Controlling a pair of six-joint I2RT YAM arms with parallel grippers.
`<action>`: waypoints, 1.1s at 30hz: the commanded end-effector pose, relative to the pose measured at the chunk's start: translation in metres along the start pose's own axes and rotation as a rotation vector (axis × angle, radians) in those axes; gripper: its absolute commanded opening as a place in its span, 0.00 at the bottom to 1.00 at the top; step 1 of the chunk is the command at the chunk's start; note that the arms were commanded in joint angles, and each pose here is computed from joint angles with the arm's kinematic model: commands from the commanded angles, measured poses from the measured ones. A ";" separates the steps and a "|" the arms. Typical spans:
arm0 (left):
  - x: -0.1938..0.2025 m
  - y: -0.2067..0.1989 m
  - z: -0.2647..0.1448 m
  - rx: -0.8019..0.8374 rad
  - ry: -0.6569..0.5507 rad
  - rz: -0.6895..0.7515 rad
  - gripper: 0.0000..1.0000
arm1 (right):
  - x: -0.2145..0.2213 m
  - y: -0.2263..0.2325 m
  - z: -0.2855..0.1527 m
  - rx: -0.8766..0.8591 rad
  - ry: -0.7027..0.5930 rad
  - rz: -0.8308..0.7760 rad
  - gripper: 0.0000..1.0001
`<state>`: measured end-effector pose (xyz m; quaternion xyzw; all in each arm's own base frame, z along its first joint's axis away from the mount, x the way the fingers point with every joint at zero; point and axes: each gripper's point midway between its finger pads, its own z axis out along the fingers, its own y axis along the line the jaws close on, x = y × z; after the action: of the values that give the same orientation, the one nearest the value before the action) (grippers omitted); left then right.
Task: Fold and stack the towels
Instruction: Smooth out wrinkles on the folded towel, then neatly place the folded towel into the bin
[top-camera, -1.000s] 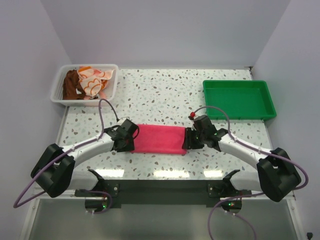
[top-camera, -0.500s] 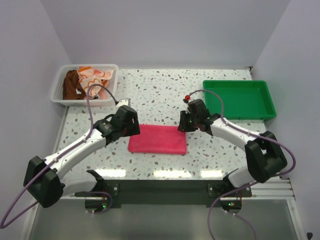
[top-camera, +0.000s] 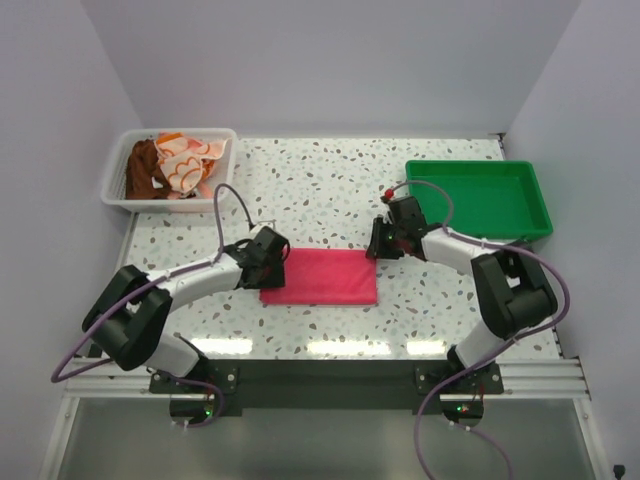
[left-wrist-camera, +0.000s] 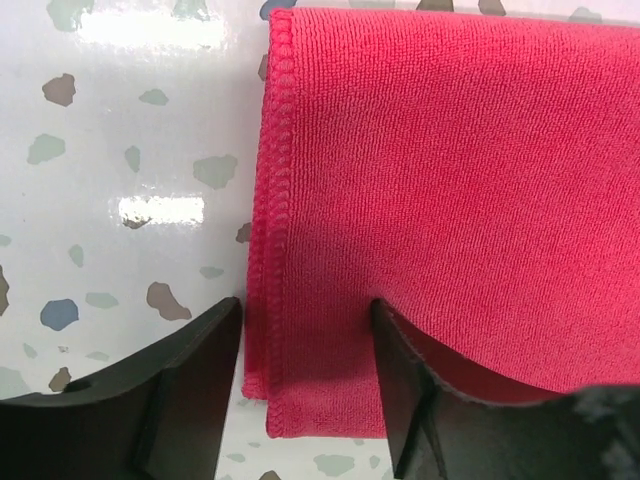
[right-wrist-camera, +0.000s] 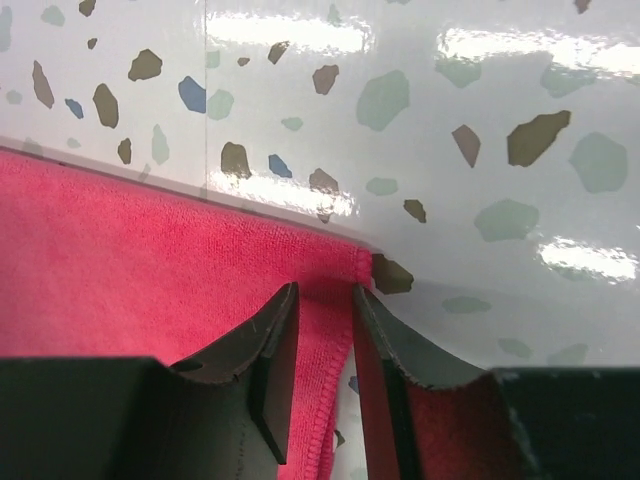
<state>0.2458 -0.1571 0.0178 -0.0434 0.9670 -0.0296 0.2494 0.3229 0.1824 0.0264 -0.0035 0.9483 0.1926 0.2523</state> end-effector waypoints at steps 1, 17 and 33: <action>-0.024 -0.007 -0.008 0.011 -0.075 0.007 0.63 | -0.019 0.000 -0.024 0.008 -0.060 -0.021 0.33; -0.049 -0.177 -0.089 0.223 -0.256 0.444 1.00 | 0.010 -0.106 -0.113 0.361 -0.100 0.221 0.99; 0.040 -0.281 -0.040 0.184 -0.193 0.796 0.69 | 0.024 -0.116 -0.099 0.327 -0.078 0.270 0.99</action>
<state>0.1989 -0.4368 0.0529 0.3481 0.8812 -0.0340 0.3180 0.2619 0.0361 0.0533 0.1670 0.9522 0.0518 0.2506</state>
